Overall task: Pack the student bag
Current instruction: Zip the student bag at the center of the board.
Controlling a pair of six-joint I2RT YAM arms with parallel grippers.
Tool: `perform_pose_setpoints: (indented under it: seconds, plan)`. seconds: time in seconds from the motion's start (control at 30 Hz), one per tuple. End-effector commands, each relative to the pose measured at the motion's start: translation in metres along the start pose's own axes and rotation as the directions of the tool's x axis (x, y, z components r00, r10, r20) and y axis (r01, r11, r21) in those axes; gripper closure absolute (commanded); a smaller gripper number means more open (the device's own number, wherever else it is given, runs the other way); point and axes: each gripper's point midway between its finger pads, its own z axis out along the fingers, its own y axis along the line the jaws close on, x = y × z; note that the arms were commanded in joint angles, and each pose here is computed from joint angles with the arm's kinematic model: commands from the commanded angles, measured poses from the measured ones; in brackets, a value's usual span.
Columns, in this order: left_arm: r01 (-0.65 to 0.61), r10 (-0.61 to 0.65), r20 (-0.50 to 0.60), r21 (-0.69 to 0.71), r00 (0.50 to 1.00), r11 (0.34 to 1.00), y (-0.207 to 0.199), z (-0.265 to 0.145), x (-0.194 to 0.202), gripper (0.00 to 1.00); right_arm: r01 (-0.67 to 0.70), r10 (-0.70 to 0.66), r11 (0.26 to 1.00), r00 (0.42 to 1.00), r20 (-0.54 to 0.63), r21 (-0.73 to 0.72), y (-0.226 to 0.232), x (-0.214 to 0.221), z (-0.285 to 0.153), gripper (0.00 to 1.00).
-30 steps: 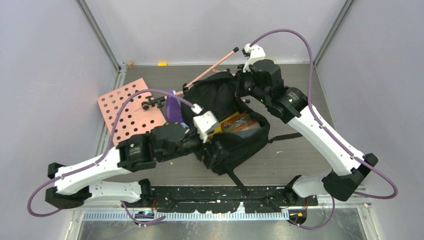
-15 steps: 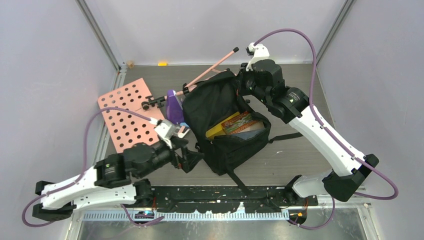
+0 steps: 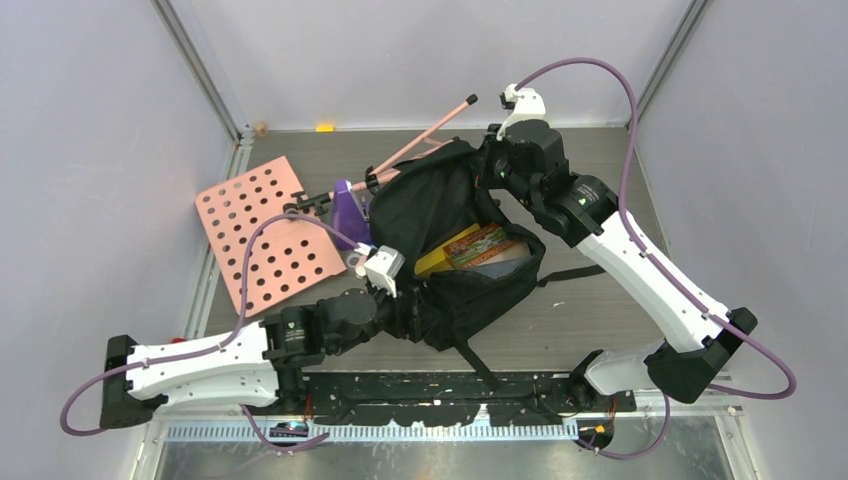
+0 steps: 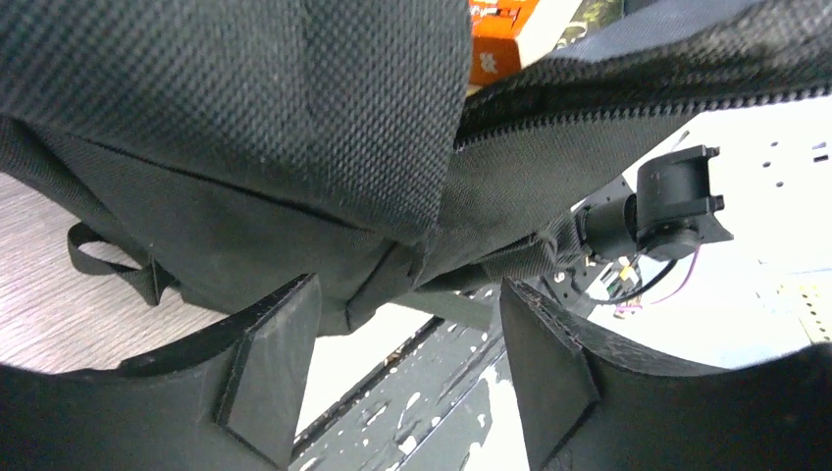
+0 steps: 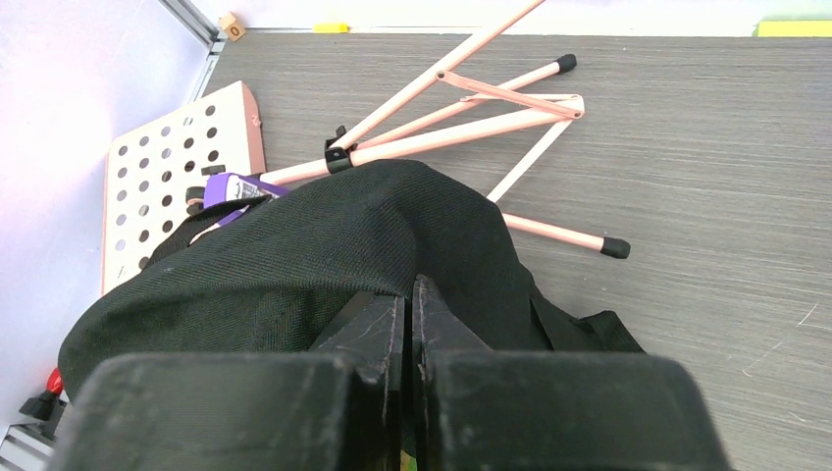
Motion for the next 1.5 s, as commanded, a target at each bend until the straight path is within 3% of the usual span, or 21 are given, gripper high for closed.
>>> perform_pose_setpoints:
  seconds: [0.0, 0.23, 0.33, 0.43, 0.47, 0.53, 0.73, 0.93, 1.07, 1.47]
  plan:
    - [0.089, -0.092, 0.113, 0.031, 0.989, 0.996, -0.014, 0.007, -0.025, 0.33, -0.049, 0.047, 0.999, 0.994, 0.097, 0.019, -0.002, -0.025, -0.003, 1.00]
    - [0.090, -0.093, 0.119, 0.032, 0.989, 0.995, -0.017, 0.013, -0.026, 0.49, -0.049, 0.047, 0.998, 0.994, 0.099, 0.026, -0.003, -0.025, -0.002, 1.00]
    - [0.083, -0.089, 0.115, 0.060, 0.989, 0.995, -0.023, 0.013, -0.027, 0.69, -0.046, 0.042, 0.998, 0.994, 0.097, 0.032, -0.004, -0.023, -0.001, 1.00]
    - [0.081, -0.088, 0.132, 0.063, 0.987, 0.995, -0.022, 0.006, -0.034, 0.98, -0.021, 0.016, 0.998, 0.995, 0.098, 0.052, -0.009, -0.023, -0.001, 1.00]
    - [0.081, -0.091, 0.143, 0.074, 0.986, 0.994, -0.024, 0.002, -0.038, 1.00, -0.014, 0.008, 0.998, 0.995, 0.101, 0.063, -0.011, -0.024, -0.002, 1.00]
    - [0.068, -0.085, 0.169, 0.104, 0.982, 0.992, -0.028, -0.006, -0.048, 1.00, 0.013, -0.021, 0.997, 0.995, 0.103, 0.074, -0.014, -0.025, -0.004, 0.98]
    - [0.005, -0.043, 0.224, 0.168, 0.974, 0.986, -0.045, -0.031, -0.079, 1.00, 0.094, -0.102, 0.992, 0.990, 0.097, 0.085, -0.020, -0.028, -0.012, 0.74]
    - [-0.024, -0.029, 0.254, 0.204, 0.967, 0.979, -0.058, -0.039, -0.097, 1.00, 0.148, -0.150, 0.988, 0.987, 0.064, 0.042, -0.017, -0.032, -0.034, 0.29]
    - [-0.033, -0.033, 0.286, 0.220, 0.958, 0.975, -0.065, -0.044, -0.111, 1.00, 0.175, -0.175, 0.984, 0.983, 0.061, 0.005, -0.016, -0.042, -0.059, 0.21]
    - [-0.217, 0.111, 0.416, 0.215, 0.902, 0.952, -0.096, -0.071, -0.175, 1.00, 0.147, -0.113, 0.980, 0.967, 0.230, -0.136, -0.008, -0.082, -0.138, 0.15]
